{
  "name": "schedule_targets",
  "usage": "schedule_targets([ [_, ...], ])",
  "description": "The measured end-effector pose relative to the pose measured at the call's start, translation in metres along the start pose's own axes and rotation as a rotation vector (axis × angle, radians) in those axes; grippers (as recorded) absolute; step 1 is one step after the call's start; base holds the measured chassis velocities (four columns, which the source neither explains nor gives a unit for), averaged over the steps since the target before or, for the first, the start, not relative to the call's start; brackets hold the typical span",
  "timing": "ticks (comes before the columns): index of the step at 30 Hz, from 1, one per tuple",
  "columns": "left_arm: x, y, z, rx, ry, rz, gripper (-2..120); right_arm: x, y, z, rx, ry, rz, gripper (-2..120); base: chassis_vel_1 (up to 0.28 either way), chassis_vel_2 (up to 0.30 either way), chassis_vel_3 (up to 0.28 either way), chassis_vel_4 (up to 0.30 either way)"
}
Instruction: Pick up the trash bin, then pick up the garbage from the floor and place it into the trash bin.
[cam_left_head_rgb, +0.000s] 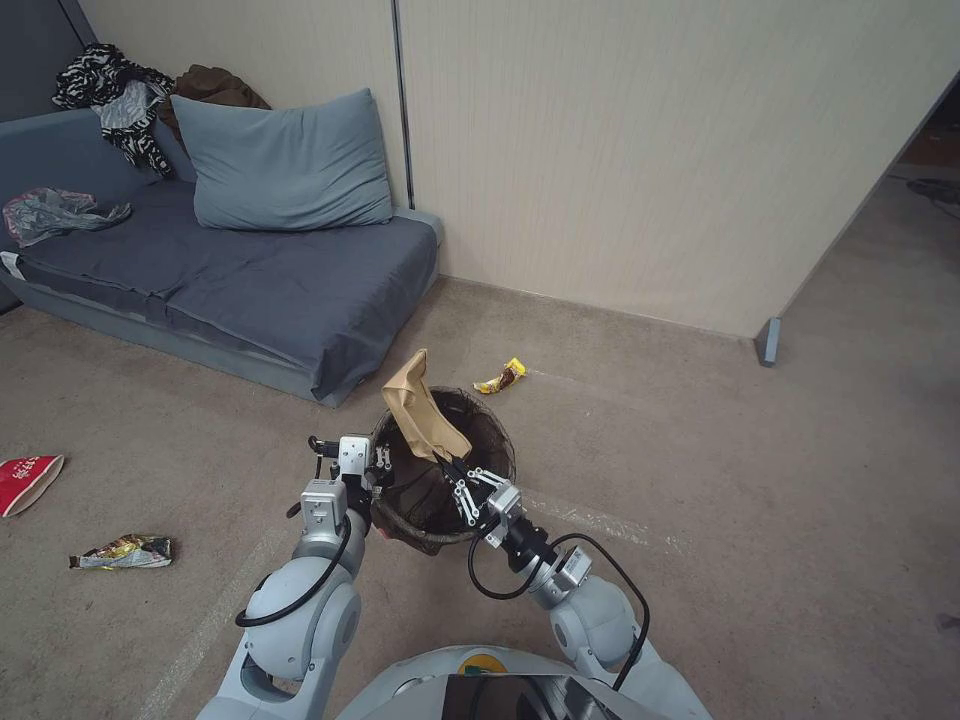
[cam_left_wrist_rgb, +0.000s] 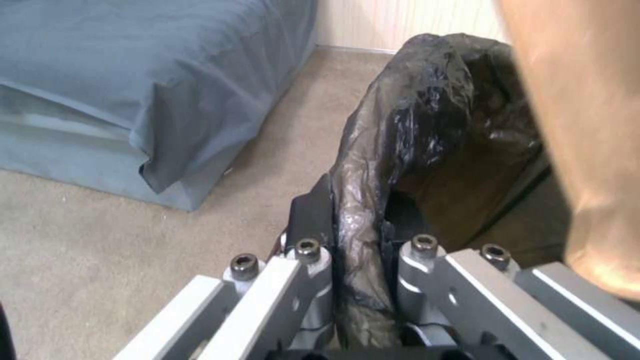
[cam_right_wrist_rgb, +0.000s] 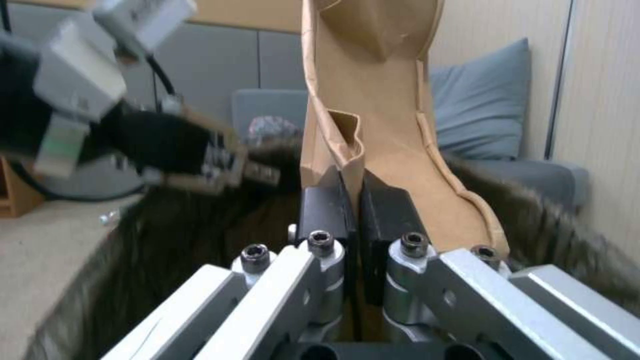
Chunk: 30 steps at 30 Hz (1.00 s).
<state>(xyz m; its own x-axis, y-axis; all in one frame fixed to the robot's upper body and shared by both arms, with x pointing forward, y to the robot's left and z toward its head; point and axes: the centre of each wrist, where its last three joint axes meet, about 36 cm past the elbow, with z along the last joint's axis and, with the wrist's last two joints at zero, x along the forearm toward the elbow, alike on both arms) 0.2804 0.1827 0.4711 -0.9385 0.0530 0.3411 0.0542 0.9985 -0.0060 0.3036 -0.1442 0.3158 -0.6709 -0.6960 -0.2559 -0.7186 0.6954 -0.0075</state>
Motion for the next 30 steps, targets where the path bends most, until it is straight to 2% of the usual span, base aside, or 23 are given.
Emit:
schedule_targets([
  [7, -0.0001, 0.0006, -0.0009, 0.001, -0.003, -0.002, 7, 0.0043, -0.0017, 0.0055, 0.007, 0.016, 0.009, 2, 0.0, 0.0, 0.0, 0.0],
  [9, -0.0004, 0.0006, -0.0014, 0.002, -0.005, -0.001, 7, 0.0053, -0.0025, 0.006, 0.011, 0.018, 0.01, 11, 0.0, 0.0, 0.0, 0.0],
  [10, -0.0004, 0.0006, -0.0014, 0.002, -0.005, -0.001, 7, 0.0053, -0.0025, 0.006, 0.011, 0.018, 0.01, 11, 0.0, 0.0, 0.0, 0.0],
  [12, -0.0012, 0.001, -0.0021, 0.003, -0.006, -0.002, 7, 0.0058, -0.0035, 0.006, 0.014, 0.019, 0.013, 24, 0.0, 0.0, 0.0, 0.0],
  [13, -0.0012, 0.001, -0.0021, 0.003, -0.006, -0.002, 7, 0.0058, -0.0035, 0.006, 0.014, 0.019, 0.013, 24, 0.0, 0.0, 0.0, 0.0],
  [16, -0.0025, 0.0014, -0.0019, 0.003, -0.004, -0.003, 7, 0.0062, -0.0041, 0.0059, 0.016, 0.02, 0.013, 37, 0.0, 0.0, 0.0, 0.0],
  [17, -0.0025, 0.0014, -0.0019, 0.003, -0.004, -0.003, 7, 0.0062, -0.0041, 0.0059, 0.016, 0.02, 0.013, 37, 0.0, 0.0, 0.0, 0.0],
  [20, -0.0035, 0.0014, -0.0015, 0.004, -0.002, -0.003, 7, 0.0064, -0.0046, 0.0058, 0.018, 0.02, 0.014, 52, 0.0, 0.0, 0.0, 0.0],
  [21, -0.0035, 0.0014, -0.0015, 0.004, -0.002, -0.003, 7, 0.0064, -0.0046, 0.0058, 0.018, 0.02, 0.014, 52, 0.0, 0.0, 0.0, 0.0],
  [23, -0.0039, 0.0014, -0.0017, 0.005, -0.002, -0.002, 7, 0.0067, -0.005, 0.0057, 0.018, 0.02, 0.015, 63, 0.0, 0.0, 0.0, 0.0],
  [25, -0.004, 0.0014, -0.0018, 0.006, -0.001, -0.002, 7, 0.0068, -0.0052, 0.0057, 0.018, 0.02, 0.015, 65, 0.0, 0.0, 0.0, 0.0],
  [28, -0.0047, 0.0015, -0.002, 0.007, 0.002, -0.001, 7, 0.0071, -0.0062, 0.0055, 0.02, 0.02, 0.016, 82, 0.0, 0.0, 0.0, 0.0],
  [29, -0.0047, 0.0015, -0.002, 0.007, 0.002, -0.001, 7, 0.0071, -0.0062, 0.0055, 0.02, 0.02, 0.016, 82, 0.0, 0.0, 0.0, 0.0],
  [30, -0.0048, 0.0016, -0.002, 0.007, 0.003, -0.001, 7, 0.0072, -0.0065, 0.0052, 0.02, 0.02, 0.016, 88, 0.0, 0.0, 0.0, 0.0],
])
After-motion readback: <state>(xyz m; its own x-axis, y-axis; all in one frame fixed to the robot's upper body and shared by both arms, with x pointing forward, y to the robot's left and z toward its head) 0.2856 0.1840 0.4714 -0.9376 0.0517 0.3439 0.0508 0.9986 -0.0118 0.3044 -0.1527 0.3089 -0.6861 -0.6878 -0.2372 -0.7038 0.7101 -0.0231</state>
